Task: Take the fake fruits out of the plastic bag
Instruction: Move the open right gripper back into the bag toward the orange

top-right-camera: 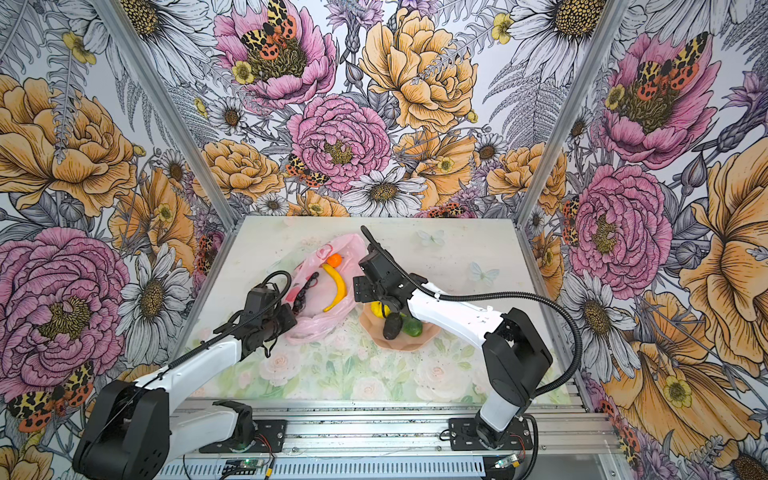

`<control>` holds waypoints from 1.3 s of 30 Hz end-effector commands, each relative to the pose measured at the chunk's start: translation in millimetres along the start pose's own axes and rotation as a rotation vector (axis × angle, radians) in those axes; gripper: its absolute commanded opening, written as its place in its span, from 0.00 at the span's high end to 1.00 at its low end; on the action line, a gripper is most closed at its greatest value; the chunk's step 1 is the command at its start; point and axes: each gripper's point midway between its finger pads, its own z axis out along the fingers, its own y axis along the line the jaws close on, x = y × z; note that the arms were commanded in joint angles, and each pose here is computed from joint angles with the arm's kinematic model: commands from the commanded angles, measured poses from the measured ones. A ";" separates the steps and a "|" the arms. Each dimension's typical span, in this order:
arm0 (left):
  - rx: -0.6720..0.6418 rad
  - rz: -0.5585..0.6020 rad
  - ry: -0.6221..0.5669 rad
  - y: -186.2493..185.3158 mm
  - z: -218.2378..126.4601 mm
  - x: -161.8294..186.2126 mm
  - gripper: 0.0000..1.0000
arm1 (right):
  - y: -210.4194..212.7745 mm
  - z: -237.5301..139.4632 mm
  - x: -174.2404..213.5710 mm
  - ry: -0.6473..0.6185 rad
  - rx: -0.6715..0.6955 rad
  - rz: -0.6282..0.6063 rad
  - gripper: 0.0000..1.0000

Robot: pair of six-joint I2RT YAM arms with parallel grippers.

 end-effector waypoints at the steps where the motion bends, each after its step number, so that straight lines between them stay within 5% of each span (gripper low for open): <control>1: -0.034 -0.083 0.005 11.1 -7.9 7.0 1.00 | 41.2 14.0 -6.8 0.002 -0.081 -0.066 0.25; 19: -0.033 -0.109 -0.077 18.7 -53.1 7.4 1.00 | 56.6 131.7 11.5 0.088 -0.022 -0.087 0.39; 30: -0.067 -0.078 -0.083 23.3 -47.9 5.1 1.00 | 36.1 159.4 16.0 0.090 0.055 -0.097 0.41; 39: -0.064 -0.099 -0.091 30.7 -51.7 9.9 1.00 | 33.0 177.7 -23.8 0.013 0.051 -0.050 0.41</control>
